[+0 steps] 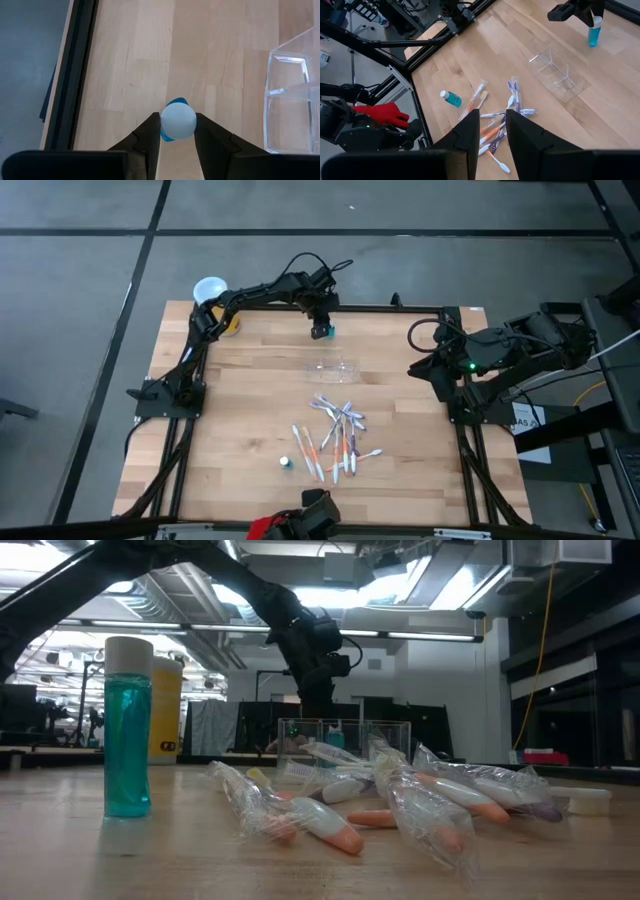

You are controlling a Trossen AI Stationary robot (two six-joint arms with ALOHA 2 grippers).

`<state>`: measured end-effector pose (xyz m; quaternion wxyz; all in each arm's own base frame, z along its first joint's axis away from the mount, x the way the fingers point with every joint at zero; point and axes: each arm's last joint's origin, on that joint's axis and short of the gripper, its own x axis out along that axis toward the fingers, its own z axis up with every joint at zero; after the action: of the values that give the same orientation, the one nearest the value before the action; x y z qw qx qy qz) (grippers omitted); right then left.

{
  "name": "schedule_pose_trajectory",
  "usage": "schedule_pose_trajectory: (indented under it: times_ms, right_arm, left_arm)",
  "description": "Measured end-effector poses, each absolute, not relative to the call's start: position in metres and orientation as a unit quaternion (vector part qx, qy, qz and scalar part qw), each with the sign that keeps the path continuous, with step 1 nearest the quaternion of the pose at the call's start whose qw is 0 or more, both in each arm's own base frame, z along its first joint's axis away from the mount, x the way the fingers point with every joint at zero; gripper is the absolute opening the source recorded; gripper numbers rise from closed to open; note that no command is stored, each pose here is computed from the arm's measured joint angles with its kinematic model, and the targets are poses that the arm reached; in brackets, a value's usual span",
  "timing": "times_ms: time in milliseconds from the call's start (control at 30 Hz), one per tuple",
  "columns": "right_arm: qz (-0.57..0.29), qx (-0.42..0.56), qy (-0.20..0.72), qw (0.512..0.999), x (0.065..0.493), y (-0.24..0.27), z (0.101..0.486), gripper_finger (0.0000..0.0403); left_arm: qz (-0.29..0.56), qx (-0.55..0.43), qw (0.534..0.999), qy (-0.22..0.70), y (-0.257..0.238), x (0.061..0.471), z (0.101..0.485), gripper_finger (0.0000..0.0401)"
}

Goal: Pick & Place toothbrushing station
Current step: Put the mouthwash into the transparent organizer

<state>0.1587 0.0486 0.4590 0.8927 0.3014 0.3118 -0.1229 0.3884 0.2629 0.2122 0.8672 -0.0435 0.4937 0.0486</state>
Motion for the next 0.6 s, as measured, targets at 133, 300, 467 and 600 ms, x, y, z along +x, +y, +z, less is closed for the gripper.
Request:
schedule_pose_trajectory:
  times_ms: [133,300,467,600]
  right_arm:
    - [-0.125,0.3,0.31,0.893,0.159,0.048,0.459,0.0098]
    - [-0.126,0.3,0.31,0.893,0.159,0.048,0.459,0.0098]
    - [-0.126,0.301,0.31,0.893,0.159,0.048,0.459,0.0098]
    - [-0.126,0.301,0.31,0.893,0.159,0.048,0.459,0.0098]
  left_arm:
    - [0.055,-0.044,0.869,0.489,0.264,0.39,0.216,0.0101]
    - [0.062,-0.045,0.874,0.481,0.265,0.391,0.224,0.0101]
    - [0.058,-0.051,0.868,0.49,0.263,0.39,0.23,0.0101]
    - [0.053,-0.056,0.862,0.501,0.26,0.389,0.233,0.01]
